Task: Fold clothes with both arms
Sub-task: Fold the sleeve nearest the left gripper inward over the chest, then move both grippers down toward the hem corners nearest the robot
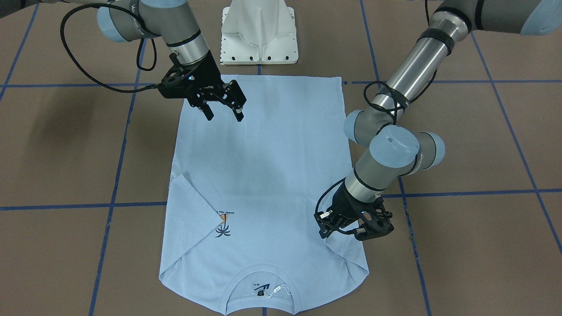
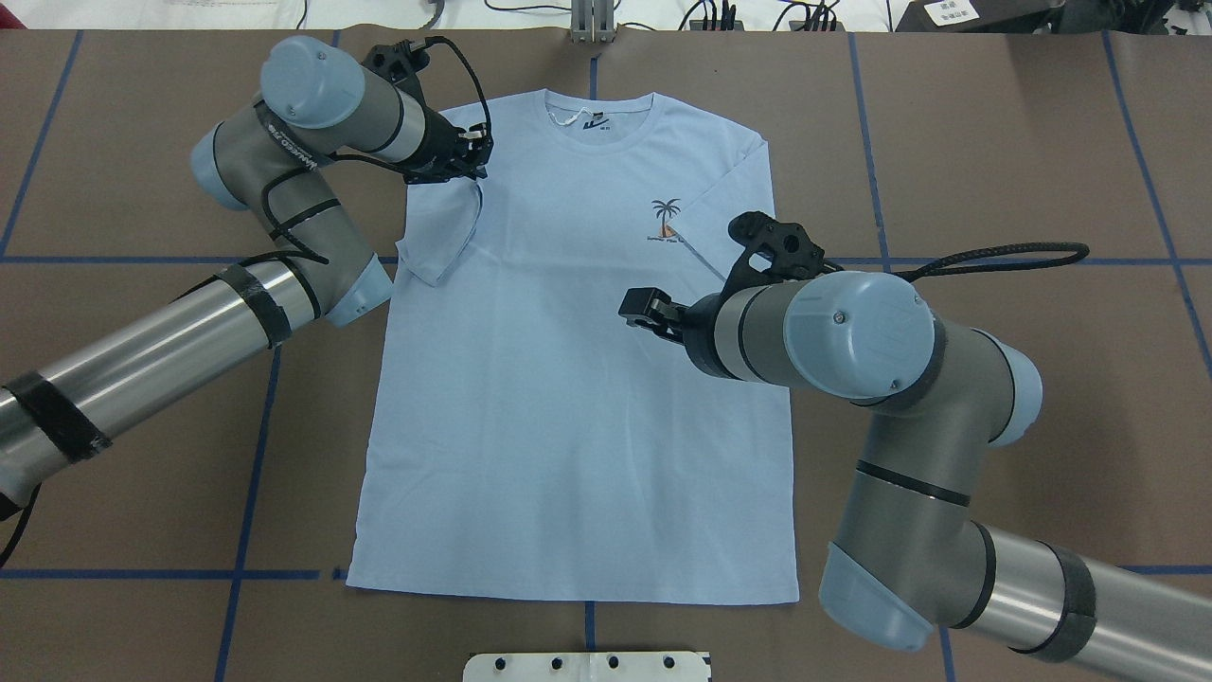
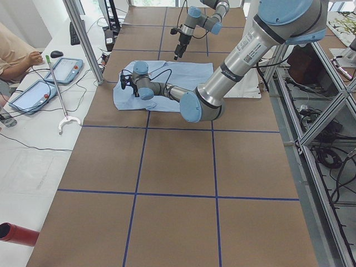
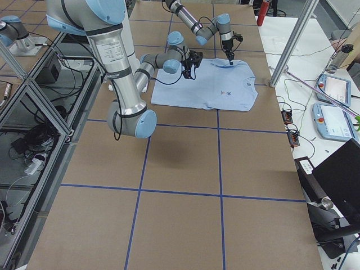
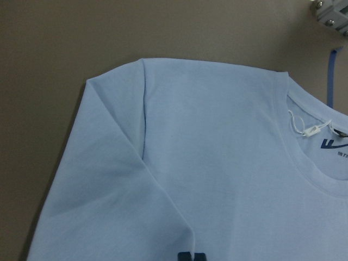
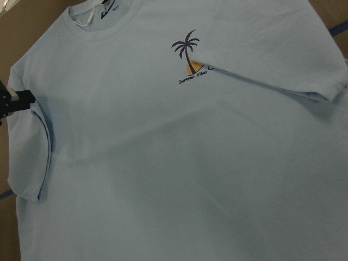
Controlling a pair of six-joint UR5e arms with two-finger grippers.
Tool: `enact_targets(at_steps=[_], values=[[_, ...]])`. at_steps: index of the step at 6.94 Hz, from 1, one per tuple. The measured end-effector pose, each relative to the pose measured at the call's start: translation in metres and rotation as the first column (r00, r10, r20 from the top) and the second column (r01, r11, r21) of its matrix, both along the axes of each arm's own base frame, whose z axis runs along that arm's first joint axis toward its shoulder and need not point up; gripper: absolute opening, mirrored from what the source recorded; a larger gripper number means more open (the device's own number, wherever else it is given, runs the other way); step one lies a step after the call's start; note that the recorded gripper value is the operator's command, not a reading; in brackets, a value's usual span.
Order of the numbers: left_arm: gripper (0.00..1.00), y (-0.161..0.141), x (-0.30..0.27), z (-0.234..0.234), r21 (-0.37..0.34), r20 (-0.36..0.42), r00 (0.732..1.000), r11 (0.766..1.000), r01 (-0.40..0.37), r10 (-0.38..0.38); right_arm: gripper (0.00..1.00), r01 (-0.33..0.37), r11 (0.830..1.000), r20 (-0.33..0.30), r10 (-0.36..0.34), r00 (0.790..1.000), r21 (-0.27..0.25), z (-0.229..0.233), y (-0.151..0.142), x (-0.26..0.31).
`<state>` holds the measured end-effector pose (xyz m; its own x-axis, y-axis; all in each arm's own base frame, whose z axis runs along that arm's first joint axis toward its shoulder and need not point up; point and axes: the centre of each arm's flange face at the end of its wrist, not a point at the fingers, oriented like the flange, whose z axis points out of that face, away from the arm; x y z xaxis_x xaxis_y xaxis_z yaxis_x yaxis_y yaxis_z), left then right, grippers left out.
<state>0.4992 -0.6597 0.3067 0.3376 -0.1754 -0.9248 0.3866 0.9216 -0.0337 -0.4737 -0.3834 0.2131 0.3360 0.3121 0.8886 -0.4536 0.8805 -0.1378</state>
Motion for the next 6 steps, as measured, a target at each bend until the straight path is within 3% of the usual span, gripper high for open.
enact_targets(at_steps=[1,2,3,5,6], values=[[0.92,0.014,-0.004,-0.011,0.008,-0.037,0.999,1.000,-0.002,0.002,1.00,-0.005,1.000,-0.001,0.005,1.000,-0.001,0.001,0.000,0.001],[0.86,0.043,-0.007,-0.021,0.010,-0.084,0.996,1.000,-0.016,0.016,1.00,-0.012,1.000,-0.001,0.012,1.000,-0.014,0.005,0.006,-0.001],[0.86,0.080,-0.010,-0.024,-0.001,-0.122,0.992,0.999,-0.038,0.037,0.99,-0.016,0.999,-0.002,0.016,1.000,-0.041,0.012,0.026,-0.007],[0.89,0.143,-0.037,-0.036,-0.020,-0.188,0.980,0.998,-0.062,0.057,0.99,-0.002,0.994,-0.084,-0.007,0.996,-0.107,0.024,0.094,-0.009],[0.89,0.167,-0.051,-0.043,-0.013,-0.208,0.976,0.997,-0.074,0.070,0.99,-0.015,0.985,-0.130,-0.007,0.991,-0.172,0.029,0.123,-0.010]])
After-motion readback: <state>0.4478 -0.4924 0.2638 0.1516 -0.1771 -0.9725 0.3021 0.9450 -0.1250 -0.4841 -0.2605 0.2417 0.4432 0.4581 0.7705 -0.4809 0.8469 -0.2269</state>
